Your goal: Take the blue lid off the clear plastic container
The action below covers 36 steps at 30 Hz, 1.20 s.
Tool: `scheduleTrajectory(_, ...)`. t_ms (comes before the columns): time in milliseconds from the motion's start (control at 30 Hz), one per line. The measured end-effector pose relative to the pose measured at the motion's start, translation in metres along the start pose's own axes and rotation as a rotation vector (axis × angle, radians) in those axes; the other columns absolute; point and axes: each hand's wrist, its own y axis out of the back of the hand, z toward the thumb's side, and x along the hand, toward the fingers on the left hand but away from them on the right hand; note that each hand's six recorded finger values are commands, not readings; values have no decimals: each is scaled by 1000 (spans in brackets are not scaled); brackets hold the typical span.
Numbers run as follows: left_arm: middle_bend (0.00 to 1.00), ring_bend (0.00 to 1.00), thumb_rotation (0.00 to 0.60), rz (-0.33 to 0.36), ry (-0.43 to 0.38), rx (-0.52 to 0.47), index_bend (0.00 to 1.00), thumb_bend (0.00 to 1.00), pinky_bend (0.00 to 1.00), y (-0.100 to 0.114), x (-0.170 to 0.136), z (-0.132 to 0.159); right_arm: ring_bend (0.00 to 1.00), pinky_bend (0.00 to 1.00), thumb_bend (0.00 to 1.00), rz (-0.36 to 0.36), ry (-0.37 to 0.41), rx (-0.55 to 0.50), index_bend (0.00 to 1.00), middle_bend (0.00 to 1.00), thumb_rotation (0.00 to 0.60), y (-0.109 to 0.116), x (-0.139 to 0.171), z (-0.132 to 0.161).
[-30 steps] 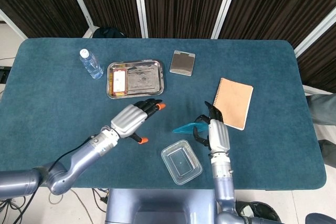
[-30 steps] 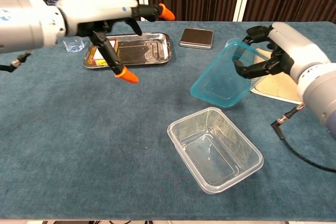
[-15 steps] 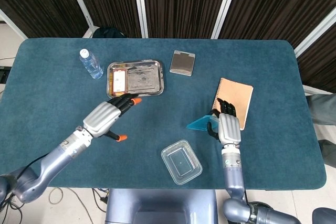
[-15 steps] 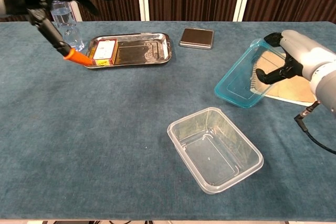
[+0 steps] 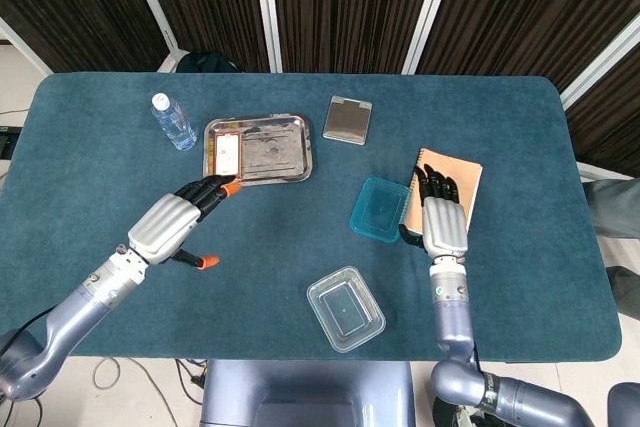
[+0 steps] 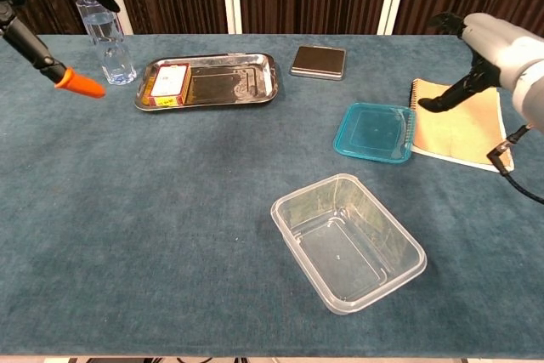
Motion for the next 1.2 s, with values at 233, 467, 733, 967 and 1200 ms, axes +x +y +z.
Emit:
scheduleTrajectory(233,0,0,600,23,56,-15,0,0,119,-4,-30,-7,0,0,344,6,-2,2,0,0,600,22,11,-23)
scheduleTrajectory(467,0,0,600,51,197,-33,0,0,120,-13,-84,-23,0,0,343,-9,-4,70,0,0,600,65,37,-70)
scheduleTrajectory(733,0,0,600,140,324,53,0,0,75,-13,-144,-39,0,0,307,8,-29,104,0,0,600,93,92,-123)
scheduleTrajectory(967,0,0,600,203,437,176,0,0,19,-20,-199,-64,0,0,299,-4,-6,229,0,0,600,108,137,-164)
scheduleTrajectory(1200,0,0,600,219,504,212,0,0,12,-27,-221,-85,0,0,298,-65,-22,288,0,0,600,117,144,-195)
